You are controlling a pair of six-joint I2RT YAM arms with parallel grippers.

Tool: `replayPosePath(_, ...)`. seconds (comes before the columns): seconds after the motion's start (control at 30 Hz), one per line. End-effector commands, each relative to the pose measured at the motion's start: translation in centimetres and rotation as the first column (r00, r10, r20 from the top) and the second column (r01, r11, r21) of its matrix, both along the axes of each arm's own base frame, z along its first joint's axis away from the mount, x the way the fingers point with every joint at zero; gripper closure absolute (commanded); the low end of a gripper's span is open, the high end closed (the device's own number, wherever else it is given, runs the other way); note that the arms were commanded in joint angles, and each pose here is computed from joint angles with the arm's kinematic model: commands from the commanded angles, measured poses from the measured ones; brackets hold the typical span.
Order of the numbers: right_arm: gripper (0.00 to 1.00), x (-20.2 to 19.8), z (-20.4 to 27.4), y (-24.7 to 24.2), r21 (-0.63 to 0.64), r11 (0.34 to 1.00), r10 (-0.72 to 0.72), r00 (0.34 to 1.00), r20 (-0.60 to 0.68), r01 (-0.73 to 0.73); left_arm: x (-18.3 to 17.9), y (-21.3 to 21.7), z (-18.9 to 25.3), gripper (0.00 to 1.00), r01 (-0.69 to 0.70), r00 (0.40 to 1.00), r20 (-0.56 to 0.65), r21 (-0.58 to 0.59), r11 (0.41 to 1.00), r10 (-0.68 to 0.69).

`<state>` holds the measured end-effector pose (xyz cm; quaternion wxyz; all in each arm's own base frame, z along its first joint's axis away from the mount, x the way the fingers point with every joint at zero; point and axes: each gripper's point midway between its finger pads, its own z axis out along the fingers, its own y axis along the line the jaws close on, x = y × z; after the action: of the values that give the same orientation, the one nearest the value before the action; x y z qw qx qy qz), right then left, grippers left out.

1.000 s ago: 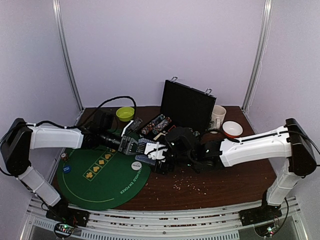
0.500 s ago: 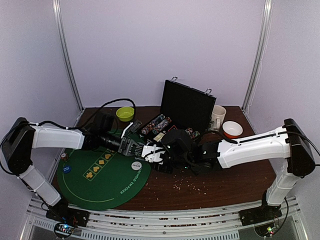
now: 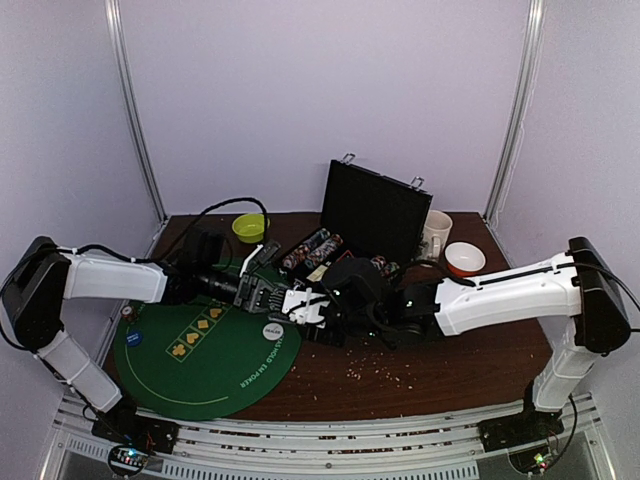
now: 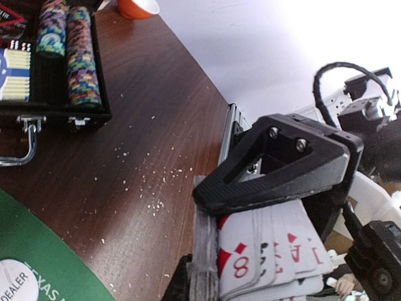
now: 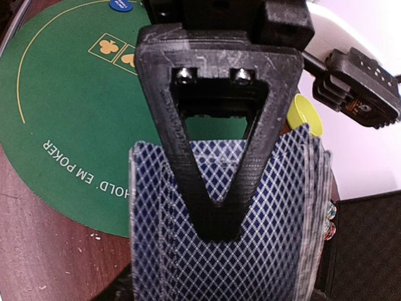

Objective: Distribute texas hold em gaming equipment
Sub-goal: Place the face-down deck piles at the center of the board.

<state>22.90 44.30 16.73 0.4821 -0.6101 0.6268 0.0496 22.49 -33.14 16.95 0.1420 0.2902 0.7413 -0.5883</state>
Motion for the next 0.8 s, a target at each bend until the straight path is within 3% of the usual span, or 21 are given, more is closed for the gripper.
replayPosePath(0.0, 0.32, 0.3, 0.9, -0.5, 0.035, 0.999, -0.030, 0.999, -0.014, 0.031, -1.3, -0.4, 3.1, 0.99, 0.086, 0.992, 0.103, -0.096, 0.992, -0.076)
replayPosePath(0.1, 0.09, -0.1, 2.0, -0.9, 0.118, 0.993, -0.021, 0.997, -0.071, 0.030, -1.2, -0.3, 3.1, 1.00, 0.080, 0.991, 0.111, -0.092, 0.993, -0.070)
replayPosePath(0.23, 0.01, -0.7, 3.3, -1.9, 0.237, 0.970, -0.006, 0.983, -0.182, 0.050, -1.0, -0.4, 3.6, 1.00, 0.073, 0.989, 0.135, -0.097, 0.993, -0.059)
replayPosePath(0.43, 0.00, -2.8, 4.8, -3.3, 0.407, 0.912, 0.116, 0.915, -0.386, 0.056, -0.3, -0.4, 3.1, 1.00, 0.060, 0.979, 0.200, -0.055, 0.997, -0.048)
replayPosePath(0.57, 0.01, -1.8, 6.1, -5.3, 0.493, 0.852, 0.104, 0.867, -0.487, 0.174, 0.0, -0.2, 1.1, 1.00, 0.040, 0.958, 0.284, 0.016, 0.999, -0.043)
replayPosePath(0.77, 0.17, -1.3, 3.6, -6.1, 0.376, 0.894, 0.011, 0.826, -0.564, 0.245, -1.2, -1.6, -1.7, 1.00, 0.117, 0.962, 0.244, 0.047, 0.992, -0.125)
